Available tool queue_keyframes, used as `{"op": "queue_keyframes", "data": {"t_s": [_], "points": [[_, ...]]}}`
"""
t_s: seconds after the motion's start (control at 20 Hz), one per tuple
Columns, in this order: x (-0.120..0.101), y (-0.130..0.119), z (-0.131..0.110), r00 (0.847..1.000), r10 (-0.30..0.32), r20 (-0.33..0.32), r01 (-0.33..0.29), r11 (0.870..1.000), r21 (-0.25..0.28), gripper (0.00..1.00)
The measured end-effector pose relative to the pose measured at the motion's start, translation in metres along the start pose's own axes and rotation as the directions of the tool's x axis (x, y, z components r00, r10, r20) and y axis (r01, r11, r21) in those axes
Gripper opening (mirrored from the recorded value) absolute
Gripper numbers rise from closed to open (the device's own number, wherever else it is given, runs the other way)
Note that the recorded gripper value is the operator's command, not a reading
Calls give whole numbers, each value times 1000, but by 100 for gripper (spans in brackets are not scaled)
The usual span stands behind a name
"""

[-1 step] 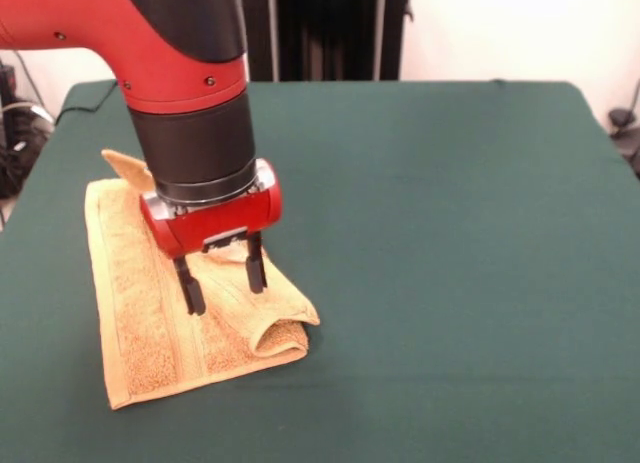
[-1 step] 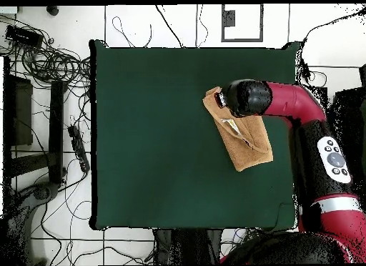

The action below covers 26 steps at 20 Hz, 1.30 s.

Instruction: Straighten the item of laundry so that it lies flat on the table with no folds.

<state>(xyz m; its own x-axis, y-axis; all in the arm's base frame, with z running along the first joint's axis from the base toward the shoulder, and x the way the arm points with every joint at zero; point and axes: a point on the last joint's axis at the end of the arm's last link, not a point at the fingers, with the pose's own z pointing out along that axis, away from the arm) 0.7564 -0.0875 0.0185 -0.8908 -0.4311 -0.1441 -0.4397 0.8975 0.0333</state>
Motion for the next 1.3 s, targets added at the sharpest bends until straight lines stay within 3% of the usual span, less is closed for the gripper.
{"op": "queue_keyframes", "data": {"t_s": [0.7,1.3], "points": [[22,12,14,999,2,-33,-4,999,-43,100],[42,15,49,998,36,-42,-40,995,-91,100]]}}
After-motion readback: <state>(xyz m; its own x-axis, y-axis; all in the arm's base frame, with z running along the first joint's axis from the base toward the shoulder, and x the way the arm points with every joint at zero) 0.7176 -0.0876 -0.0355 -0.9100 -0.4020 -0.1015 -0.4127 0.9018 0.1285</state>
